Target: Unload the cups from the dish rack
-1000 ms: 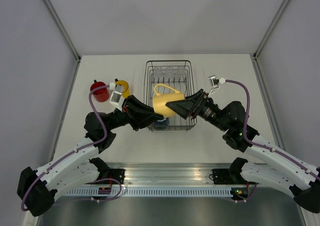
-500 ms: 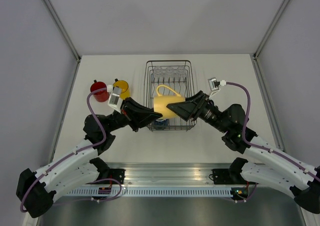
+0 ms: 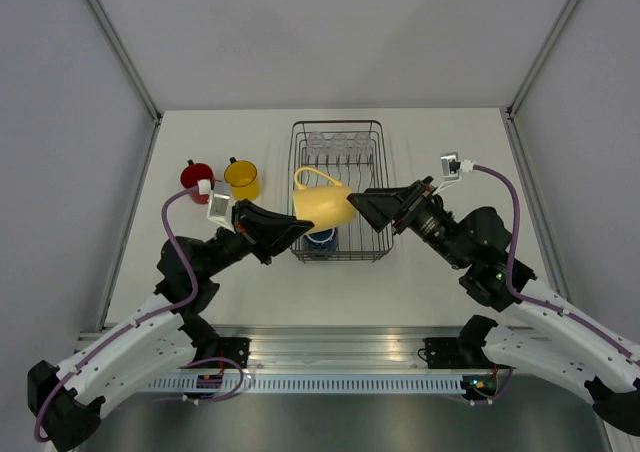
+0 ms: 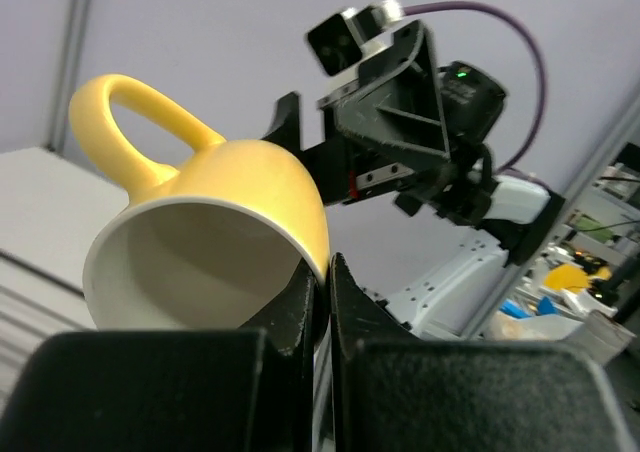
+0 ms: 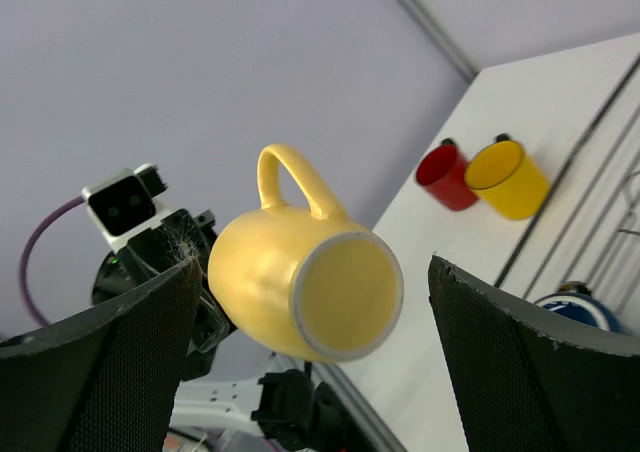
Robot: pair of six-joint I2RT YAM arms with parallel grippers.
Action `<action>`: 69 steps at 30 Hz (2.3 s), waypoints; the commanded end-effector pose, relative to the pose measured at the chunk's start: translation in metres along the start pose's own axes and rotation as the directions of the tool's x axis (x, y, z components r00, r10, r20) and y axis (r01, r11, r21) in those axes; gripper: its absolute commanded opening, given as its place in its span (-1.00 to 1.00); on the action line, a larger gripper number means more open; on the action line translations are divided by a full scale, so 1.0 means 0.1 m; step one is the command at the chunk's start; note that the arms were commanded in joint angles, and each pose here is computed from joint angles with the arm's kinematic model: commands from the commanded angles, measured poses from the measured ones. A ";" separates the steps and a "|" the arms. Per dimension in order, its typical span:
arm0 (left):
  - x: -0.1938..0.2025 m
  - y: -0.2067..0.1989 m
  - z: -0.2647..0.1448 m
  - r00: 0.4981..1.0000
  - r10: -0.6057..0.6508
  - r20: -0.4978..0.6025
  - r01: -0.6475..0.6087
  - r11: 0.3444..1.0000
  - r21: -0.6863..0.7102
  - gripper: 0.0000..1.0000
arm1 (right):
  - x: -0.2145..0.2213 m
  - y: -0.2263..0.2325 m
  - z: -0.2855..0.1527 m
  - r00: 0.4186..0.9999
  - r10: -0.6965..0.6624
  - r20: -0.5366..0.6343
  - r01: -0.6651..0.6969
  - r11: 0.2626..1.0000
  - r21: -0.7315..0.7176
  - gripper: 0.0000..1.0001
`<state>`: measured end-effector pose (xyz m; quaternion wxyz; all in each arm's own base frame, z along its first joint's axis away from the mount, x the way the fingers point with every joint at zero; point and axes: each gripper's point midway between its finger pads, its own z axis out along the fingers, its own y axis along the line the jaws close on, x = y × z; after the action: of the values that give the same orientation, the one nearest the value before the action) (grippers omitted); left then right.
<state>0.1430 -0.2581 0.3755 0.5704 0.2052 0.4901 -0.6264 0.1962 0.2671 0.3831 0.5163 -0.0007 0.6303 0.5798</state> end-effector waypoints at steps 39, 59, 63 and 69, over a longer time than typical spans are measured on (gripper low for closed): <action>0.32 2.64 -1.74 0.828 -0.441 -0.347 -0.321 0.134 -0.937 -0.95 | -0.01 -0.81 -0.34 0.902 -0.365 -0.232 0.428 0.828 0.362 0.96; 0.71 3.01 -1.99 0.716 -0.599 -0.359 -0.411 0.054 -0.910 -0.93 | 0.07 -0.91 -0.34 0.888 -0.377 -0.262 0.453 0.814 0.364 0.96; 0.74 3.02 -2.05 0.702 -0.611 -0.366 -0.436 0.038 -0.899 -0.82 | 0.09 -0.92 -0.33 0.889 -0.375 -0.264 0.451 0.818 0.358 0.96; 0.77 3.03 -2.05 0.689 -0.620 -0.375 -0.448 0.043 -0.893 -0.61 | 0.13 -0.92 -0.33 0.888 -0.374 -0.269 0.452 0.821 0.349 0.96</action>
<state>0.3270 -0.0863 0.0979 0.2367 -0.0758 0.9685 -0.0182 0.2248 0.2172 0.2977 0.5524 -0.0792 0.7729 0.3019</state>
